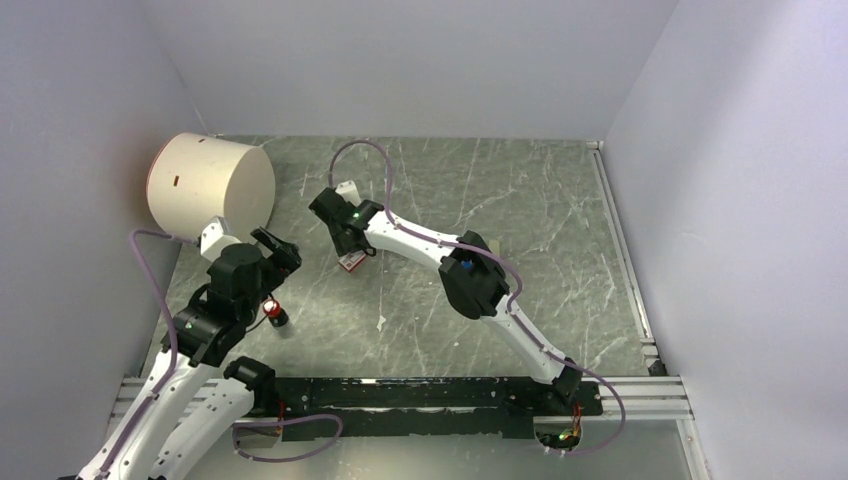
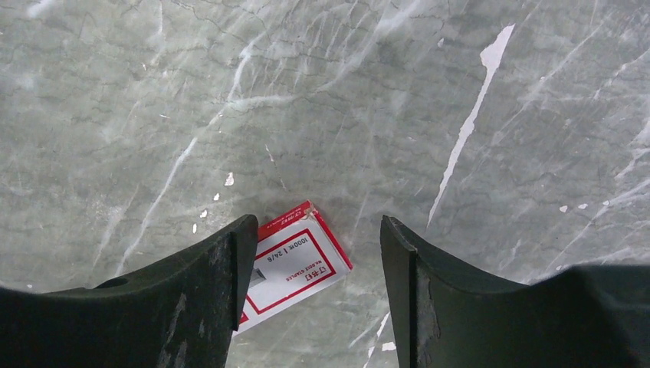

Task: Load the staples into the stapler

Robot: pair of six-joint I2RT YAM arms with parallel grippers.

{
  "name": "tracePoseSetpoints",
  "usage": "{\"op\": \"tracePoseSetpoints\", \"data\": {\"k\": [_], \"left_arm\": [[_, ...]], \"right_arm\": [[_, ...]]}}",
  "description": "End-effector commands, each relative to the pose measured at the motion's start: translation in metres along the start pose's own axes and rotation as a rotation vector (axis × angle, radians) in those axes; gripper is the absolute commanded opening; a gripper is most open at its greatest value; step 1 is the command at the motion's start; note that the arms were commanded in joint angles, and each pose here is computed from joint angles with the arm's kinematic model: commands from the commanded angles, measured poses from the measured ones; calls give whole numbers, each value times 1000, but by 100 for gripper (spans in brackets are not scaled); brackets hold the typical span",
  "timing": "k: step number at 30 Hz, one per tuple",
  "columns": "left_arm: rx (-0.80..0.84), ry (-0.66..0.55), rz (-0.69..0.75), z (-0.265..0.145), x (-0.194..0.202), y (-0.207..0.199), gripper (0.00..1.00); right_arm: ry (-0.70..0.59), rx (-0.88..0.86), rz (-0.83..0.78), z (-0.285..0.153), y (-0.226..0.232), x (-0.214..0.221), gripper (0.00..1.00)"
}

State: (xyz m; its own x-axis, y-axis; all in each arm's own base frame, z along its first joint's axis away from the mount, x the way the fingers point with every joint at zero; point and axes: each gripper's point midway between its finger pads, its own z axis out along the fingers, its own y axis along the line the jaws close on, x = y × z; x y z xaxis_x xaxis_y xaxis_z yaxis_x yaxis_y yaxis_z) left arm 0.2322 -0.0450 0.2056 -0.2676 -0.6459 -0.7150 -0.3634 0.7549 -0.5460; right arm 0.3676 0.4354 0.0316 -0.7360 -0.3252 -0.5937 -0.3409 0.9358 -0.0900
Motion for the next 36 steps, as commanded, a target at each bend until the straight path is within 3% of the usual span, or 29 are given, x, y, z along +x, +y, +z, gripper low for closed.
{"op": "tracePoseSetpoints", "data": {"k": [1, 9, 15, 20, 26, 30, 33, 36], "left_arm": [[9, 52, -14, 2, 14, 1, 89], [46, 169, 3, 14, 45, -6, 92], [13, 323, 40, 31, 89, 2, 97], [133, 381, 83, 39, 103, -21, 79], [178, 419, 102, 48, 109, -36, 69], [196, 457, 102, 55, 108, -42, 70], [215, 491, 92, 63, 105, -45, 69], [255, 545, 90, 70, 106, -52, 70]], "right_arm": [[16, 14, -12, 7, -6, 0, 63], [53, 1, -30, 7, -20, 12, 53], [96, -37, -24, -1, -32, 29, 39], [89, -117, -26, -17, -42, 38, 33], [-134, -228, -115, -39, -58, -11, 44], [-307, -466, -265, -70, -51, -38, 58], [-389, -591, -445, -86, -40, -31, 68], [-377, -699, -583, -88, -27, -16, 72]]}}
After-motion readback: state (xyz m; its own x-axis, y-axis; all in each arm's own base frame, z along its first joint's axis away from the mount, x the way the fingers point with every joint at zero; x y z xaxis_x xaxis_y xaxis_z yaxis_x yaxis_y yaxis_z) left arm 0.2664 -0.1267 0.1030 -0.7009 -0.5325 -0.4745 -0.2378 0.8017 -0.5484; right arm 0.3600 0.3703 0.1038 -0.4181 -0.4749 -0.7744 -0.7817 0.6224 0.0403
